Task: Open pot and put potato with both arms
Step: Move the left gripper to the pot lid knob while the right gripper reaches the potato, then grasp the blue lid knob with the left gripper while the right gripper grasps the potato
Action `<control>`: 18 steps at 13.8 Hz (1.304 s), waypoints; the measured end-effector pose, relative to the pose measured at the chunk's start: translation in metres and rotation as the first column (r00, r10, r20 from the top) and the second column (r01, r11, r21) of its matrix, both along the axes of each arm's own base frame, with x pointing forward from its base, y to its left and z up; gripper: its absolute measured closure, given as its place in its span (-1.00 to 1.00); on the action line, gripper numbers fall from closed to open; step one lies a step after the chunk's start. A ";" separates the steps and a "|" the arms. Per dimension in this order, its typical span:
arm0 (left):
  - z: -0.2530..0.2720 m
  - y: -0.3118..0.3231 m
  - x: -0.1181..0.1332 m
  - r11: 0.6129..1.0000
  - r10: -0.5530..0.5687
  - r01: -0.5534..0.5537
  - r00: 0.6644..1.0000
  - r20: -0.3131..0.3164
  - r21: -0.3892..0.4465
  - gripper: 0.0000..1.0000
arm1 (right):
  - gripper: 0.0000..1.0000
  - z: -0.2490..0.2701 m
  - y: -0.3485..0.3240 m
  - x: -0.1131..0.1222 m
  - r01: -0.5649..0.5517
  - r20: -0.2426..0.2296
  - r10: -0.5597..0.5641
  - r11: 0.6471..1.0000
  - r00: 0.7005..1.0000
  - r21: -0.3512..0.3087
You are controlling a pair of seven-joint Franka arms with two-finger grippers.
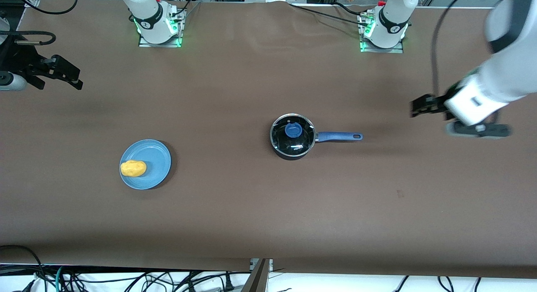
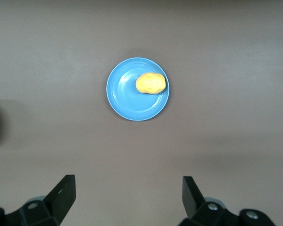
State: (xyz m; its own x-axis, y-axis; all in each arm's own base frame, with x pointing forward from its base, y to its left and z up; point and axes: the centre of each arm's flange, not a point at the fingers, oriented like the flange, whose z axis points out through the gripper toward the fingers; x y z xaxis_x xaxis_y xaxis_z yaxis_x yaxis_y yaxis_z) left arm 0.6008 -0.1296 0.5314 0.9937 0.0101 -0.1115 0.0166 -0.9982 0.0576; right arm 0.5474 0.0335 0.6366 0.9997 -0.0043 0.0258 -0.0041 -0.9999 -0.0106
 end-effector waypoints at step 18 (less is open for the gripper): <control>-0.202 -0.278 -0.051 0.988 0.157 -0.157 0.987 0.033 -0.006 -1.00 | -1.00 -0.214 0.010 0.094 -0.119 -0.074 0.116 0.992 0.991 -0.041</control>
State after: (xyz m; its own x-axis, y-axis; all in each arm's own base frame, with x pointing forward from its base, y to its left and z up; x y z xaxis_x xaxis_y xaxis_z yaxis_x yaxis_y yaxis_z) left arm 0.5502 -0.4073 0.3291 0.9830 0.1657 -0.0788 0.1709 -0.9832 0.0643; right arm 0.6412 0.0438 0.4225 0.9925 0.1128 -0.0477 0.1144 -0.9929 0.0311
